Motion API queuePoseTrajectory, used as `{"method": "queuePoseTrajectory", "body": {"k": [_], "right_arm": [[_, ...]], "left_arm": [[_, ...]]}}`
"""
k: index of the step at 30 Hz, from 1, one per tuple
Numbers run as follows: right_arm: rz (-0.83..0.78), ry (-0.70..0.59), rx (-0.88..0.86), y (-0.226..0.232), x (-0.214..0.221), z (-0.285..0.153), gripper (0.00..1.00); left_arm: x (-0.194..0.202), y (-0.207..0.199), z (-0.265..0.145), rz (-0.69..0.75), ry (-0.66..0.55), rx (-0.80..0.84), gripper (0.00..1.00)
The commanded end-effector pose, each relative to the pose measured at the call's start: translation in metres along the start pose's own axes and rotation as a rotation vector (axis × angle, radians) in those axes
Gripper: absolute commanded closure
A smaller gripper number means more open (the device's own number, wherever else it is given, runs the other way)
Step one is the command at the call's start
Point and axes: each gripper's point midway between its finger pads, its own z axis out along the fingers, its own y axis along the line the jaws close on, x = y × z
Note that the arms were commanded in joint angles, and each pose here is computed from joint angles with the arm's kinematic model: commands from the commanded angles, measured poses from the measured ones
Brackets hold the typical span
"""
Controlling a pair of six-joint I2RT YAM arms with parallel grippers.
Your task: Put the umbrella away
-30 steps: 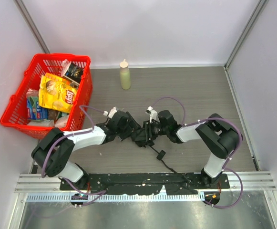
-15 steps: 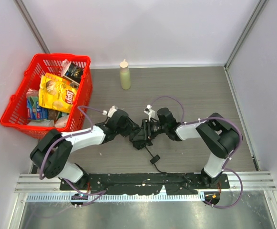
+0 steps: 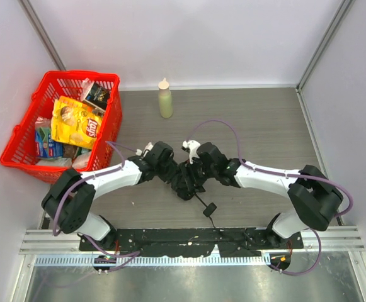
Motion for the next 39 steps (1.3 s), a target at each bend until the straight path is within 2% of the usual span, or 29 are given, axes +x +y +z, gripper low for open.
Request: {"method": "queuePoseTrajectory", "body": {"k": [1,9,12,16,20,21,28,32,38,39], "right_arm": [[-0.226,-0.078,0.138,0.0,-0.036,-0.011,0.3],[-0.342,-0.058,0.11,0.029,-0.03,0.0,0.26],[-0.318,-0.095,0.016,0.047,-0.03,0.0,0.23],[-0.251,-0.115,0.031,0.046,-0.032,-0.005,0.22],[-0.177,-0.18,-0.069,0.068,-0.044,-0.013,0.22],[-0.174,-0.177,-0.078,0.071,-0.044,-0.013,0.22],[-0.223,-0.119,-0.074,0.069,-0.031,-0.008,0.21],[-0.291,-0.017,0.049,0.039,-0.011,0.006,0.24],[-0.286,-0.036,0.077,0.029,-0.014,0.021,0.23],[-0.28,-0.071,0.079,0.026,-0.022,0.024,0.23]], "left_arm": [[0.013,0.002,-0.006,-0.031,0.067,-0.076,1.0],[0.013,0.004,-0.006,-0.052,0.067,-0.099,1.0],[0.014,0.003,-0.007,-0.052,0.07,-0.096,1.0],[0.012,0.005,-0.008,-0.051,0.061,-0.099,1.0],[0.014,0.009,-0.006,-0.088,0.069,-0.097,1.0],[0.019,0.009,-0.008,-0.102,0.104,-0.095,1.0],[0.021,0.006,-0.014,-0.125,0.129,-0.092,1.0],[0.022,-0.002,-0.022,-0.131,0.153,-0.072,1.0],[0.029,-0.009,-0.028,-0.142,0.2,-0.035,1.0],[0.03,-0.007,-0.029,-0.145,0.203,-0.034,1.0]]}}
